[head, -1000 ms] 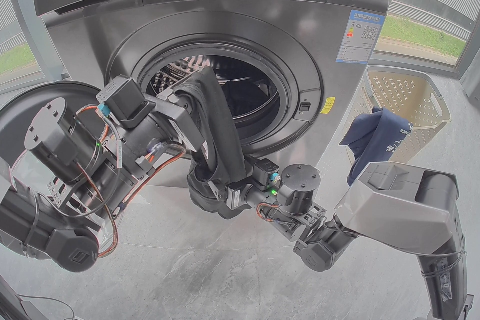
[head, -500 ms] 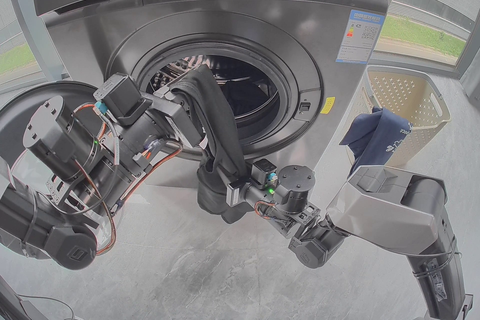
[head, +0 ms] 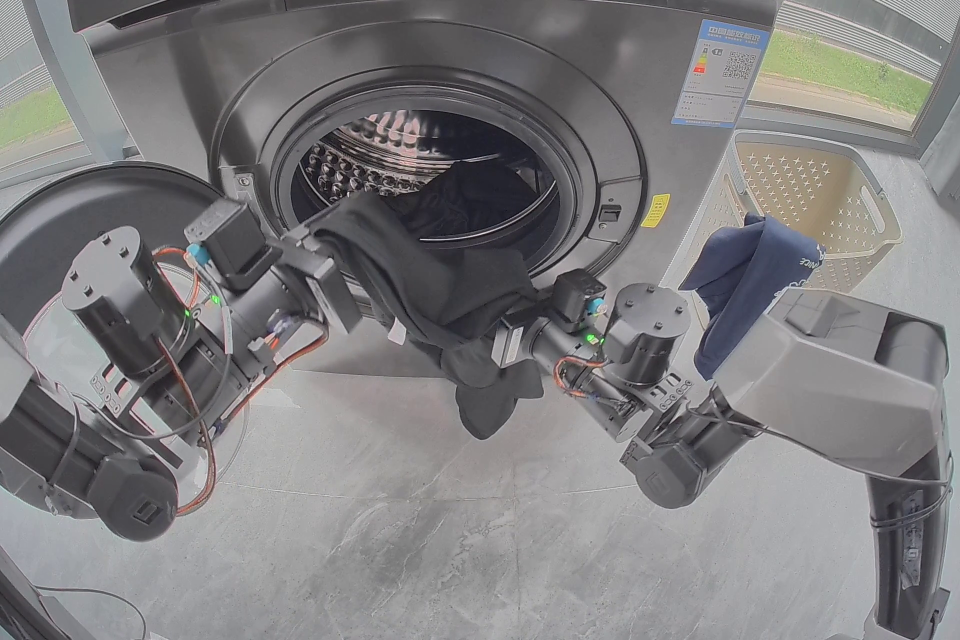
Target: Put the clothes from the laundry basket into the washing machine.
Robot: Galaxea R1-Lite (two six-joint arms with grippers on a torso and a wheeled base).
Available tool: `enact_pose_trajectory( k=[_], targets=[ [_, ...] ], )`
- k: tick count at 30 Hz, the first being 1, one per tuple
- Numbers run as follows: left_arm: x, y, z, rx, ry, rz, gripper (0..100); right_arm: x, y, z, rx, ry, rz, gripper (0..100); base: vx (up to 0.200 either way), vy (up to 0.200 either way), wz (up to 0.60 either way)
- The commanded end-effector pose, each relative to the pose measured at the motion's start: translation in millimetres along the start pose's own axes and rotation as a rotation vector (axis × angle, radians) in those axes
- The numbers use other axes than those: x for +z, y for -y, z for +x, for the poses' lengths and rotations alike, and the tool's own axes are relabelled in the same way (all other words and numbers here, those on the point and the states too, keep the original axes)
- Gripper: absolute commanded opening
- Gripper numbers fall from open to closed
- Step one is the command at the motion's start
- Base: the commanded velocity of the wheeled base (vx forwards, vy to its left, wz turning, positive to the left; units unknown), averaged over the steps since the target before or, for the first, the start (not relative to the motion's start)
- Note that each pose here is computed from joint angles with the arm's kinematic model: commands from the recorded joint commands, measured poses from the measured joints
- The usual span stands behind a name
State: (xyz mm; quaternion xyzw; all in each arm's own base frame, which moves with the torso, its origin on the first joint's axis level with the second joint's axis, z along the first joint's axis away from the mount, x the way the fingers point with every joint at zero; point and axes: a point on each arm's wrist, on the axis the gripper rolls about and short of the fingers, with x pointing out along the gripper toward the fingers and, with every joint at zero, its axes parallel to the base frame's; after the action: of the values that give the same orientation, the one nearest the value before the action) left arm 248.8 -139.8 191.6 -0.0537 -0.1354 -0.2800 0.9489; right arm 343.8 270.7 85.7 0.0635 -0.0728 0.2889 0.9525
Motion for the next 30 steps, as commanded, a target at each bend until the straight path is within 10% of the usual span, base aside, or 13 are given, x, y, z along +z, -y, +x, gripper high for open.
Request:
enact_pose_trajectory(
  k=[1, 14, 21, 22, 30],
  targets=[
    [-37.0, -14.1, -16.1, 0.023, -0.159, 0.014, 0, 46.6, -2.2, -9.7, -0.001, 0.084, 0.015, 0, 0.000, 0.000, 0.00],
    [-111.4, -17.8, -30.0, 0.015, -0.412, 0.065, 0, 61.3, -31.6, -21.5, 0.066, 0.091, 0.034, 0, 0.000, 0.000, 0.00],
    [-118.7, -17.7, -30.3, 0.010, -0.436, 0.069, 0, 60.2, -37.0, -22.8, 0.079, 0.085, 0.037, 0, 0.000, 0.000, 0.00],
    [-118.3, -17.7, -30.3, 0.010, -0.435, 0.069, 100, 60.2, -37.0, -22.8, 0.079, 0.086, 0.035, 0, 0.000, 0.000, 0.00],
    [-138.8, -4.5, -61.2, -0.061, -0.598, 0.052, 100, 64.5, -31.6, -18.5, 0.066, 0.105, 0.031, 0, 0.000, 0.000, 0.00]
  ],
)
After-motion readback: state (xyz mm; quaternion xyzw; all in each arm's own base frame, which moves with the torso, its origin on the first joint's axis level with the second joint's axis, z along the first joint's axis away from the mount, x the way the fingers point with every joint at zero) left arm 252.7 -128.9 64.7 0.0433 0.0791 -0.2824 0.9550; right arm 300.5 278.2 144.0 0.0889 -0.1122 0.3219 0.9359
